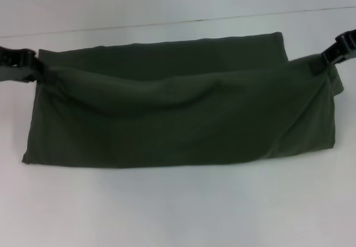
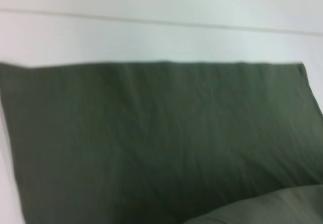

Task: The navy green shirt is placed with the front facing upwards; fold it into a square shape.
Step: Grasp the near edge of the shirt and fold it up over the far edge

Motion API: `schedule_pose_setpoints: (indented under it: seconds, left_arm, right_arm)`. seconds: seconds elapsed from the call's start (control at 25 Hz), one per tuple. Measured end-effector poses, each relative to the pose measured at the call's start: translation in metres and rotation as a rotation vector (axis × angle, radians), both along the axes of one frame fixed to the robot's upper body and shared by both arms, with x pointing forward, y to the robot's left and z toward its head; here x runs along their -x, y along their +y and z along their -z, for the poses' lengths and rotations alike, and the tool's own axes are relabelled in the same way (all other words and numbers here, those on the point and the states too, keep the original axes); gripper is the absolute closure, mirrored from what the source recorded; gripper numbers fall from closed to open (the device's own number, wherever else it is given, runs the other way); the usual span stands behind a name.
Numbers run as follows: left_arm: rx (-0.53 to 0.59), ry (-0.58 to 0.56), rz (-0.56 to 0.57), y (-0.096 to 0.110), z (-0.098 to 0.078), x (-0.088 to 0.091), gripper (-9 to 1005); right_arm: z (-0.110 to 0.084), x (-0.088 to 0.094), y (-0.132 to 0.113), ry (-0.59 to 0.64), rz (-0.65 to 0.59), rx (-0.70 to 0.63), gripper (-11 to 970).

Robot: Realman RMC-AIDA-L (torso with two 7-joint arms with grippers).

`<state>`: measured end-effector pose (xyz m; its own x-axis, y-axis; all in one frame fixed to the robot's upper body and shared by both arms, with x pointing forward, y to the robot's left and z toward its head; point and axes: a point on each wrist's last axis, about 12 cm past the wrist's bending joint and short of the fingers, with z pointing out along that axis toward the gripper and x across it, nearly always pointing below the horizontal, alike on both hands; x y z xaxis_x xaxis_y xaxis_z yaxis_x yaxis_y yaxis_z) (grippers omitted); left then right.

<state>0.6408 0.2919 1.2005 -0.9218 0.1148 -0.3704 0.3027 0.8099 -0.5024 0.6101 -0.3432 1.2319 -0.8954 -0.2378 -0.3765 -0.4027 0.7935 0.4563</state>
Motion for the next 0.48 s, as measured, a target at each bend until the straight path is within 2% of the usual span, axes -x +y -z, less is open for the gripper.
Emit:
schedule_pose_setpoints:
  seconds: [0.24,0.48]
  left_arm:
    - [-0.019,-0.073,-0.047,-0.022,0.012,-0.014,915]
    - [-0.034,-0.133,-0.082,-0.038,0.022,-0.024,914]
  right_arm:
    - [0.007,-0.007,0.005,-0.046,0.044,-0.005,910]
    - [0.022,-0.013,0.003,-0.077,0.122,0.036,910]
